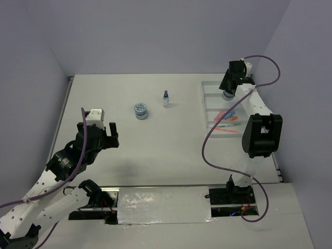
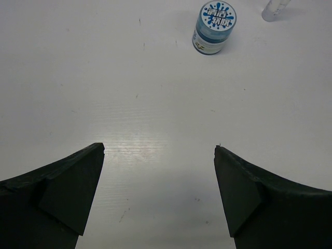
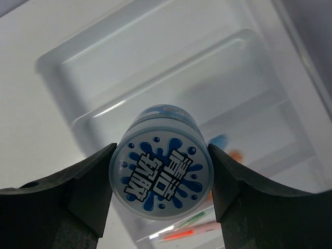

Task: Sort the stationery into containers
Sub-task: Place the stationery in the storage box.

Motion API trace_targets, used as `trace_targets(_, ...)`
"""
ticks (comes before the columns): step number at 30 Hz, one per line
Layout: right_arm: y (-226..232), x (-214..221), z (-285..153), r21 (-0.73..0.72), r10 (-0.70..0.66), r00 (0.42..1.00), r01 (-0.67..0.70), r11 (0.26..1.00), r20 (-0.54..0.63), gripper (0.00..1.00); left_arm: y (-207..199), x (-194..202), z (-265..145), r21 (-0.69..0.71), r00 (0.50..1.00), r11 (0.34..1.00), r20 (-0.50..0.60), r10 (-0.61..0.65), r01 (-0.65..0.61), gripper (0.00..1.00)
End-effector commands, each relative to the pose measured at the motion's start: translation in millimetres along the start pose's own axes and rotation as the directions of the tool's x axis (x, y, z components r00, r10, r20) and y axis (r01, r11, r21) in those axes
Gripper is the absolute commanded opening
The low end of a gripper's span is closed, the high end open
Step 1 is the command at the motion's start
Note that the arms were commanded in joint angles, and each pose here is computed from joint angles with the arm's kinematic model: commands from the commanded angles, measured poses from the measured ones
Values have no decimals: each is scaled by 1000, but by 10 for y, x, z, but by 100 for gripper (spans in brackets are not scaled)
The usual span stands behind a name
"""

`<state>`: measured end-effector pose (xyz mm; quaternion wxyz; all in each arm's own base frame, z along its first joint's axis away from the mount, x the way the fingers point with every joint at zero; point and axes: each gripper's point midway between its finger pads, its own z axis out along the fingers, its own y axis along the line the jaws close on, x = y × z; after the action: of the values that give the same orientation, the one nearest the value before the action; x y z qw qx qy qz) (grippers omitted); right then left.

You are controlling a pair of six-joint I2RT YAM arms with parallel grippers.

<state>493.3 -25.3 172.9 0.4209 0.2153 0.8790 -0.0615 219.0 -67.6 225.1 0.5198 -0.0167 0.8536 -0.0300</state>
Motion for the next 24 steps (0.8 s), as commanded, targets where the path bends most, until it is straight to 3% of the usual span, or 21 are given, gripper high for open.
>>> trace_targets(1, -316, -256, 13, 86, 109, 991, -115, 990, 76, 34, -57, -81, 10, 27, 1000, 1000, 28, -4, 4, 99)
trace_targets(7, -559, -486, 237, 115, 183, 976, -197, 974, 121, 35, -105, -81, -2, 61, 999, 998, 32, 3, -5, 99)
trace_targets(11, -600, -314, 556, 164, 180, 983, -185, 969, 44, 38, -131, -92, -16, 81, 999, 997, 38, 4, -7, 99)
trace_targets(19, -717, -173, 720, 228, 191, 982, -188, 955, 9, 45, -155, -100, -27, 98, 999, 995, 43, 8, -13, 99)
trace_targets(22, -768, -116, 748, 244, 202, 979, -194, 950, -5, 58, -150, -99, -30, 97, 999, 995, 44, 8, -13, 99)
trace_targets(23, -771, -96, 744, 249, 200, 980, -191, 949, -11, 72, -155, -97, -31, 100, 999, 995, 44, 8, -12, 99)
trace_targets(24, -773, -76, 739, 252, 201, 980, -191, 949, -13, 78, -150, -103, -36, 100, 999, 995, 47, 6, -11, 99)
